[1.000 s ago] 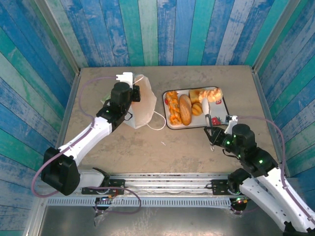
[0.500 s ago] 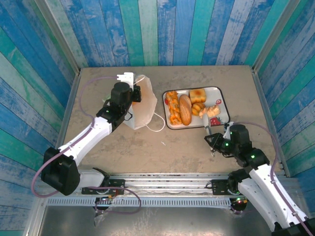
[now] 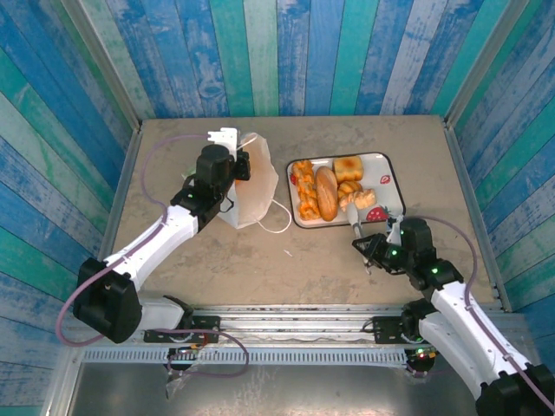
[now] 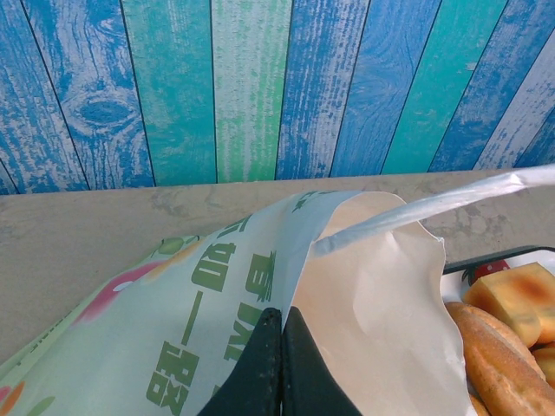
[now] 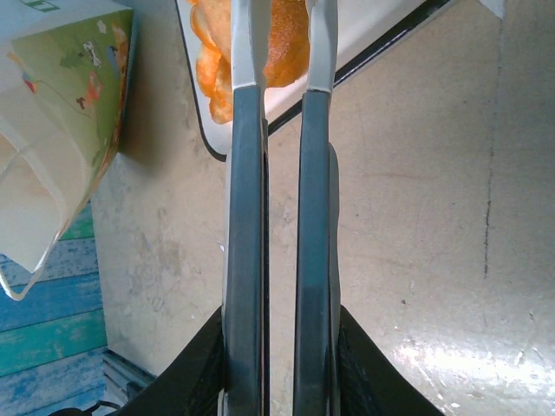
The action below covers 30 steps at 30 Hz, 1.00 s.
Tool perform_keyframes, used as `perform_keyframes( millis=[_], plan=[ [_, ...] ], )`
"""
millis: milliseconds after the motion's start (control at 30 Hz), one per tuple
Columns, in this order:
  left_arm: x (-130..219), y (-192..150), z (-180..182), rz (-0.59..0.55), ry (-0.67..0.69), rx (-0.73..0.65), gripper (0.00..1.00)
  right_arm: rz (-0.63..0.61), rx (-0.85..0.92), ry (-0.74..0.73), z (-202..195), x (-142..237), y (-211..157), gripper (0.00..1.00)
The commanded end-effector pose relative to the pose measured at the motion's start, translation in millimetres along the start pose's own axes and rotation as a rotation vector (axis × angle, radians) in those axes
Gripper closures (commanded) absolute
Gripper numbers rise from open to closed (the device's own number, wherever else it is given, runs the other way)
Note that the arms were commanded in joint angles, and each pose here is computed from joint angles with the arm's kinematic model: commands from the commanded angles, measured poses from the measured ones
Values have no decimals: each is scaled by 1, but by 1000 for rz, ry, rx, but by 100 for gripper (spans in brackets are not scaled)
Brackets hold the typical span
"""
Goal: Take the fake bread out of the paper bag
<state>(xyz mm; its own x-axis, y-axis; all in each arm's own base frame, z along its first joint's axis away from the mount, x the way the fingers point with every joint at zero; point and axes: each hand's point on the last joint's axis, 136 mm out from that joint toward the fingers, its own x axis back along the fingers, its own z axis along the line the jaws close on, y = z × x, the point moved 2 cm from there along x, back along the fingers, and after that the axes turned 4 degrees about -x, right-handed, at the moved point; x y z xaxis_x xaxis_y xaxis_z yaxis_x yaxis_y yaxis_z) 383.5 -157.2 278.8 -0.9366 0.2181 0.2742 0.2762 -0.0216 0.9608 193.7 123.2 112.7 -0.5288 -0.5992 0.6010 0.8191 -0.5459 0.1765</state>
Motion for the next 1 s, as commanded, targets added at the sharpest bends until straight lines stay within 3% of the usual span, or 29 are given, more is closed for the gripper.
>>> perform_keyframes(
  millis=[0,467,967],
  plan=[
    [-6,11,-4,-40,-12,12,100,-7,23,61,11,-2,4,75],
    [-7,10,-4,-39,-15,15,100,26,-30,-3,-11,-14,1,72],
    [-3,14,-5,-51,-27,21,100,24,-58,-121,-19,1,1,58]
  ],
)
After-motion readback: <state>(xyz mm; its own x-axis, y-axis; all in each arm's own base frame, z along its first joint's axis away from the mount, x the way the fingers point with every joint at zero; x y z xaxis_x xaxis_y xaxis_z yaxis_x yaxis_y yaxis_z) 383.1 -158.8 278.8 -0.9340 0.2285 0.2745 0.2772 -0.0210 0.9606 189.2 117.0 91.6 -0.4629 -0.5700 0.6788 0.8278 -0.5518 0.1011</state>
